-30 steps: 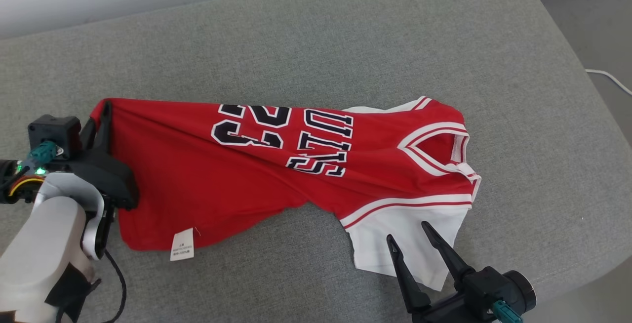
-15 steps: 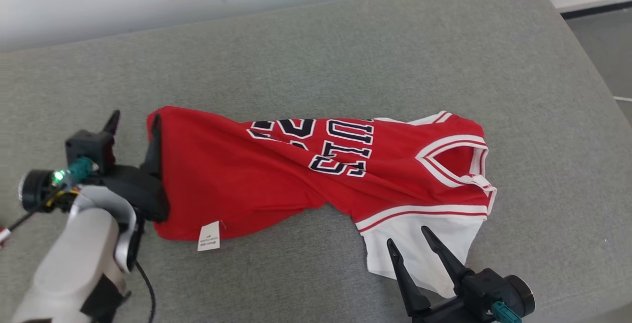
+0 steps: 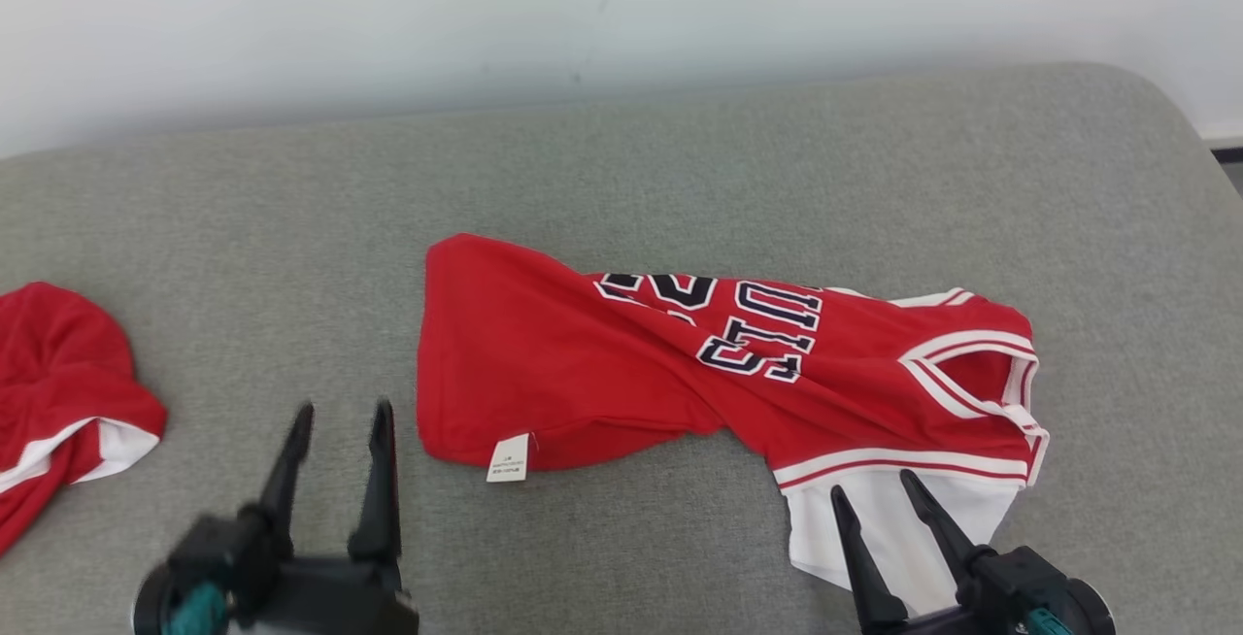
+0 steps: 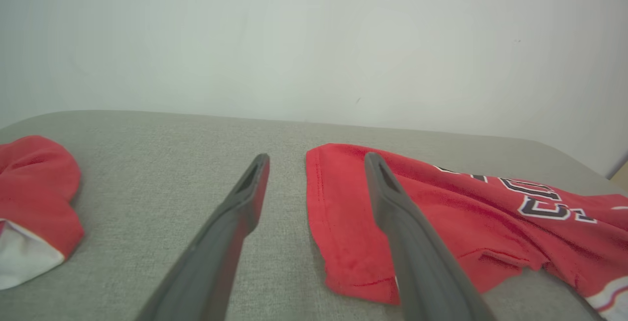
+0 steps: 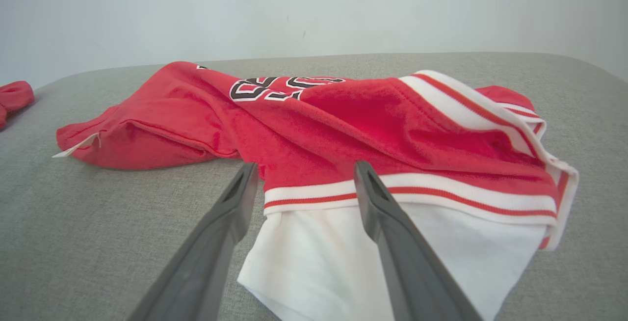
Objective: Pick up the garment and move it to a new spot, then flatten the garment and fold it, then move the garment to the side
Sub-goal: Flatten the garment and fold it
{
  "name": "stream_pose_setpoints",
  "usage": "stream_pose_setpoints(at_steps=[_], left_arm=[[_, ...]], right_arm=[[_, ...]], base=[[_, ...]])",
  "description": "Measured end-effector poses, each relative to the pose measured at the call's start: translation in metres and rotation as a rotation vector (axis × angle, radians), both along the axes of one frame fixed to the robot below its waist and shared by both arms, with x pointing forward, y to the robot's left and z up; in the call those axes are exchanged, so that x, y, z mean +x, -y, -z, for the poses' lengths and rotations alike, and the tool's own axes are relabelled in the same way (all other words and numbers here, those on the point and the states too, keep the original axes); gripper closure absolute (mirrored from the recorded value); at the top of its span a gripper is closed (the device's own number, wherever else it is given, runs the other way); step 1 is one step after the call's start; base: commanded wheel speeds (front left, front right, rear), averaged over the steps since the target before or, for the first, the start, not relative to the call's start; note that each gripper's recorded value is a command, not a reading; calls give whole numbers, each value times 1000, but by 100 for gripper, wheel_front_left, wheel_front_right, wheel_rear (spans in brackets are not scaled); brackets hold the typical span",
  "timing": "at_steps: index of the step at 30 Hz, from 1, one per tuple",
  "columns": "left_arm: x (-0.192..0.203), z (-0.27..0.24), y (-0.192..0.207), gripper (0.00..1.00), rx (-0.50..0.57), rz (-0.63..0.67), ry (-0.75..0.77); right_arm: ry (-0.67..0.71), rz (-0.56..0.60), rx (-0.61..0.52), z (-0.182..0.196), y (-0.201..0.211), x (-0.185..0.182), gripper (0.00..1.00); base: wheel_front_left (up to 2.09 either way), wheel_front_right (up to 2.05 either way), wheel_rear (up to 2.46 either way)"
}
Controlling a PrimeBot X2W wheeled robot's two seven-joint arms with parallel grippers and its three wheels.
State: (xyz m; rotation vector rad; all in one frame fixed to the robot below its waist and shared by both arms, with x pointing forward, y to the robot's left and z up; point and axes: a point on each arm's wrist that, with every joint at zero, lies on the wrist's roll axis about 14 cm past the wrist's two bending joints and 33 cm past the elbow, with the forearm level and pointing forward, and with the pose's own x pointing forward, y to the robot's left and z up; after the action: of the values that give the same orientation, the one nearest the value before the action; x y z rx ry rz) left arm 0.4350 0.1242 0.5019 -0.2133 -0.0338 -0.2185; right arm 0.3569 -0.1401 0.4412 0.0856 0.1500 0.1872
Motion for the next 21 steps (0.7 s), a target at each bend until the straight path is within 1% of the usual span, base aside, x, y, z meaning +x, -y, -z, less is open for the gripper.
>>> stream_pose_setpoints(at_steps=[3, 9, 15, 21], left_arm=[[-31, 5, -5, 0, -9, -9, -8], [-73, 7, -29, 0, -26, -79, -12], [-100, 4, -50, 0, -19, -137, 1], [-115, -3, -58, 0, -16, -166, 28]], right_arm=[[-5, 10, -5, 1, 4, -3, 0], [-51, 45, -18, 9, 16, -13, 0], [-82, 86, -23, 16, 28, -26, 0], [-98, 177, -29, 15, 58, -29, 0]], base=[[0, 0, 0], [0, 0, 0], [0, 0, 0], [0, 0, 0]])
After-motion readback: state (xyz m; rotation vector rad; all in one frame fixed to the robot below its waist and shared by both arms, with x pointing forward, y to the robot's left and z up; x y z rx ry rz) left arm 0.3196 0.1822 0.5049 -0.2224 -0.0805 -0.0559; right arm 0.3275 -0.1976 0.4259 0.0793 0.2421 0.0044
